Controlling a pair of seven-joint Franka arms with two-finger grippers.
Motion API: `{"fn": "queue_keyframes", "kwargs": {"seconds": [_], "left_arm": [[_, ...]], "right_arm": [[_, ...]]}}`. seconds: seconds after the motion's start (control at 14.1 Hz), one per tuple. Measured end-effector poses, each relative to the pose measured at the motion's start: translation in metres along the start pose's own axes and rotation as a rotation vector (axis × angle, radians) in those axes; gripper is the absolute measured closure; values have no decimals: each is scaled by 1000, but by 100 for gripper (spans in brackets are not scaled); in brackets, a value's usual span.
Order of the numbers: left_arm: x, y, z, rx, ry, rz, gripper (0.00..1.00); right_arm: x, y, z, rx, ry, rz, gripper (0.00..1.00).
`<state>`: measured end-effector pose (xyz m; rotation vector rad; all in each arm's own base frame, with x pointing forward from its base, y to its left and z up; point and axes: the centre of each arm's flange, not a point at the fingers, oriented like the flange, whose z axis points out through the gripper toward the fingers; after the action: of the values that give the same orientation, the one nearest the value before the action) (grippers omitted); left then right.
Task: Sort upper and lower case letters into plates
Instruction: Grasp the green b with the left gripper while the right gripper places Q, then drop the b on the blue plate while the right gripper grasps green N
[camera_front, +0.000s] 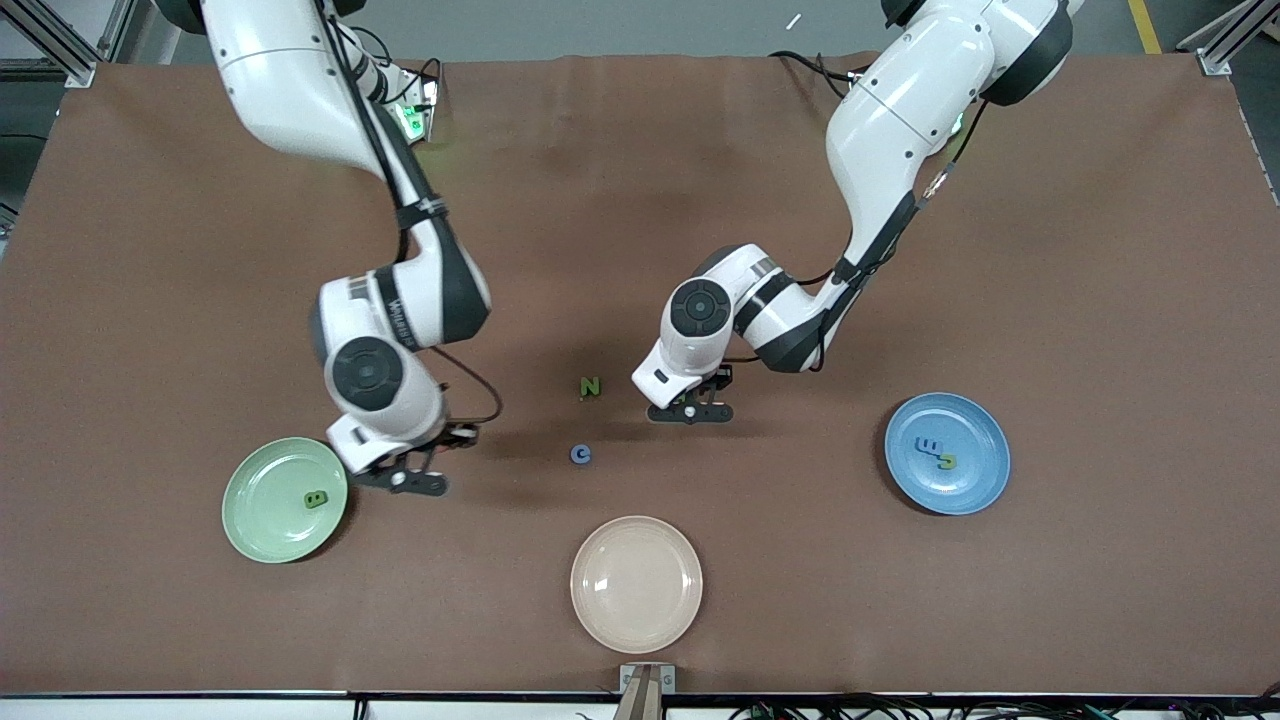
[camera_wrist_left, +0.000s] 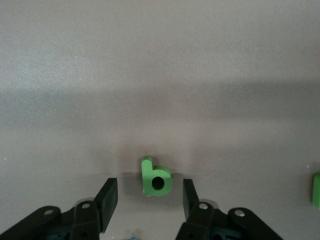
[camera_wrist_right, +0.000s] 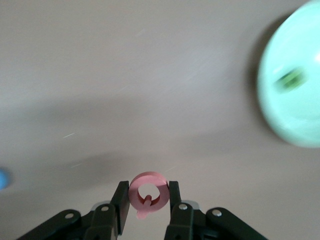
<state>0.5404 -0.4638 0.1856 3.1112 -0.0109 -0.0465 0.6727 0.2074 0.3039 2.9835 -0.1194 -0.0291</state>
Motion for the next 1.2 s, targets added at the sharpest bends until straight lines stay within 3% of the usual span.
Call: {"fn": "queue_keyframes", "kwargs": {"seconds": [0.07,0.35,0.64,0.78,1.06,1.2], "left_arm": [[1,0,0,0,1,-4,46],[-9,7,9,9,-10,-11,48],[-11,11,11,12,-6,-9,49],[-7,9,9,12,0,-14,49],[-1,4,10,19,6,-24,53],[-1,3,11,19,6,-25,59]], "right_arm": [[12,35,2,-18,1,-47,64],[45,167,27,-29,-30,-196,64],[60,223,58,-42,24,-264,64],[62,219,78,-52,34,-274,48],[64,207,80,-49,45,-289,8],[61,183,74,-39,41,-297,3]]}}
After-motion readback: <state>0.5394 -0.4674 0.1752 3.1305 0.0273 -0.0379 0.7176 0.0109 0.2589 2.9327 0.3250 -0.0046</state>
